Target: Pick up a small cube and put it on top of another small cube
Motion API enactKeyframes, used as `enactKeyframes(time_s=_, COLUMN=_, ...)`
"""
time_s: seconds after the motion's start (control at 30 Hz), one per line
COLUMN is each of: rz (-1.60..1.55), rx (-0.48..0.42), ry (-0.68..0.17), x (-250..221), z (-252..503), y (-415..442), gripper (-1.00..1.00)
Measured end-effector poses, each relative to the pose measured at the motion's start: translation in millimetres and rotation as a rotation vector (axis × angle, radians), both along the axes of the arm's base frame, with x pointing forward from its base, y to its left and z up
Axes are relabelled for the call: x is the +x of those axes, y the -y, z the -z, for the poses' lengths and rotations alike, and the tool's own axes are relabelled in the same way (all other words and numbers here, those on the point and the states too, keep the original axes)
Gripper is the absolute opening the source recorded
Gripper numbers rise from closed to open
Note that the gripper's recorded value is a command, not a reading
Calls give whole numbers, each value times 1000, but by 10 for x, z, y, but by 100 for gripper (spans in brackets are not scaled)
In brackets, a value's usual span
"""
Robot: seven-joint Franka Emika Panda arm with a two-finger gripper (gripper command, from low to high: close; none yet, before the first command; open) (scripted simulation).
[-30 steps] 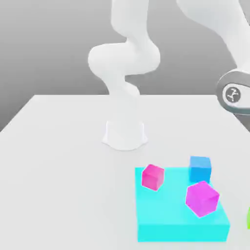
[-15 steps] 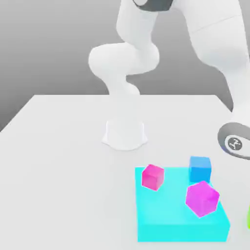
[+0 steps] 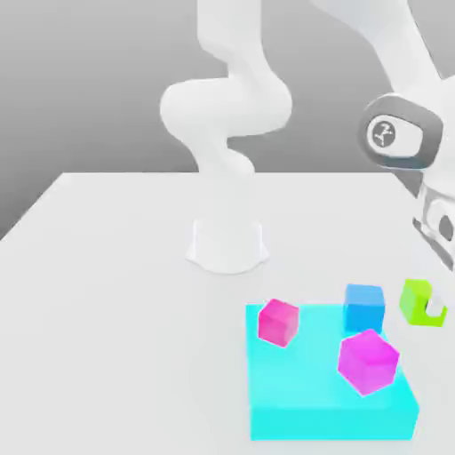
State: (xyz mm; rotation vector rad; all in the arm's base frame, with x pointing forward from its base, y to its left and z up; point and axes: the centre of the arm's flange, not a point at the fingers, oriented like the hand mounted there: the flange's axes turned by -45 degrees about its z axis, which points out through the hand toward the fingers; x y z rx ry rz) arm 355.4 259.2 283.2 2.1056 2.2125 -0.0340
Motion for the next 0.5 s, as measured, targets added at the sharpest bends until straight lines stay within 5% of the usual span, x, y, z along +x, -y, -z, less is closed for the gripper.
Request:
enactKeyframes(time_s=0.23, rz=-213, rx=58, ry=-51, x=-461, z=-238, y=403, gripper=-100)
enactKeyframes(time_s=0.4, rz=-241, rx=70, ry=-59, x=-512, z=248, y=438, gripper=-100)
enactKeyframes(time_s=0.43, rz=-241, rx=69, ry=-59, x=-517, z=335, y=444, gripper=100)
enactKeyframes(time_s=0.5, rz=-241, rx=69, ry=-59, x=-517, z=335, y=444, gripper=100)
